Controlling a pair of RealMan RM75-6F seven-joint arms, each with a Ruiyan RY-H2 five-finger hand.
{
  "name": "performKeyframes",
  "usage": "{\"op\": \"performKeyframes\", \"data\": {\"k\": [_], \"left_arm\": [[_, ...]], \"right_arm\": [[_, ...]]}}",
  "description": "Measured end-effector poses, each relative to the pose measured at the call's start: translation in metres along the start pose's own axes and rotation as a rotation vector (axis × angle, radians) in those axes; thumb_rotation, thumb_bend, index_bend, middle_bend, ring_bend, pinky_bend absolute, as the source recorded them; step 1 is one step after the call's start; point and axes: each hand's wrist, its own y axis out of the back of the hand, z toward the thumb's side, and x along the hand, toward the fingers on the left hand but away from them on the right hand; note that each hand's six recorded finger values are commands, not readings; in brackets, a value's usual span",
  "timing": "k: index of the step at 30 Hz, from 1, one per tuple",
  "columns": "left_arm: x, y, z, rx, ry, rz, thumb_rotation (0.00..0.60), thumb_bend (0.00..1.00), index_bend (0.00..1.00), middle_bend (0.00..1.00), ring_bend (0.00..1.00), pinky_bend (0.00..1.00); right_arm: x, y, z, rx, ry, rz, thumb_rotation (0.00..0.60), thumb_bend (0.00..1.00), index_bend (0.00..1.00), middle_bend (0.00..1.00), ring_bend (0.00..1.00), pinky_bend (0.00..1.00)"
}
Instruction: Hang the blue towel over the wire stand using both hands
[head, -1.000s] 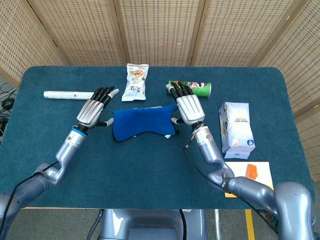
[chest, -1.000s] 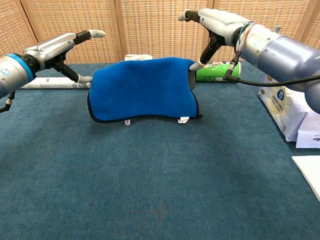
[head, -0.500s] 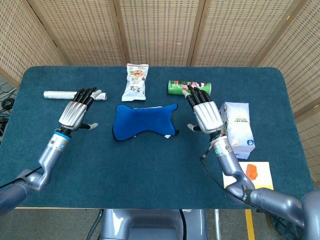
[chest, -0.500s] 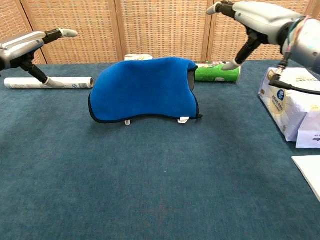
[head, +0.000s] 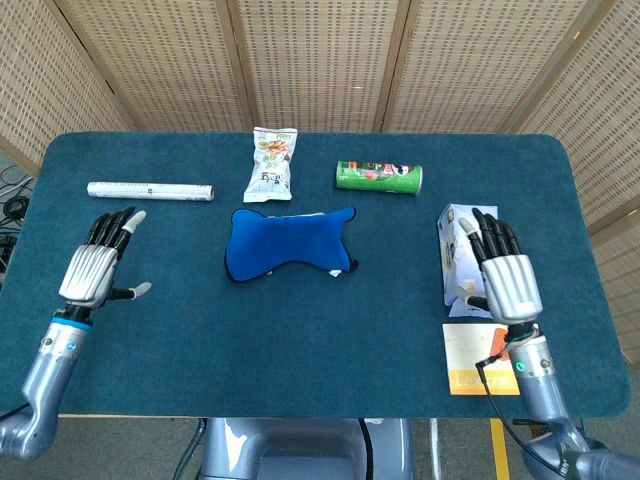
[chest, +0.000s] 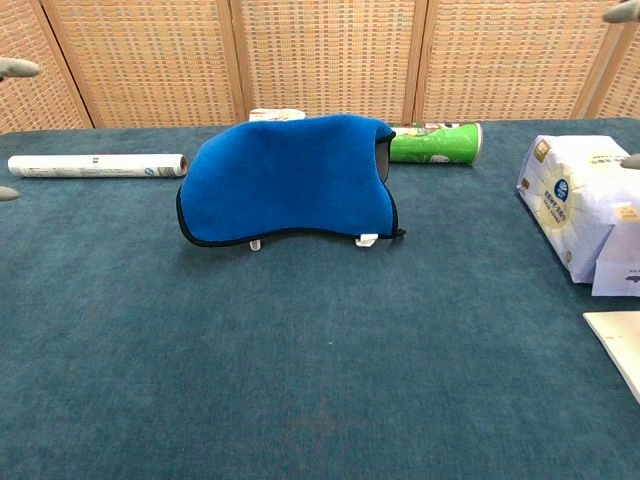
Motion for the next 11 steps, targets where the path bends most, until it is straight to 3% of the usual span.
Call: {"op": "performKeyframes", "data": {"k": [7, 11], "left_arm": [[-0.059, 0.013, -0.015, 0.046, 0.123, 0.033, 0.600, 0.07, 0.00, 0.00, 0.00, 0.00], [-0.088, 0.013, -0.016, 0.068, 0.176, 0.032, 0.600, 0.07, 0.00, 0.00, 0.00, 0.00]], "right_arm": [[0.046, 0.008, -0.020, -0.014, -0.087, 0.032, 0.600, 0.00, 0.00, 0.00, 0.00, 0.00], [0.075, 0.015, -0.019, -0.026, -0.099, 0.032, 0.600, 0.00, 0.00, 0.00, 0.00, 0.00]]}}
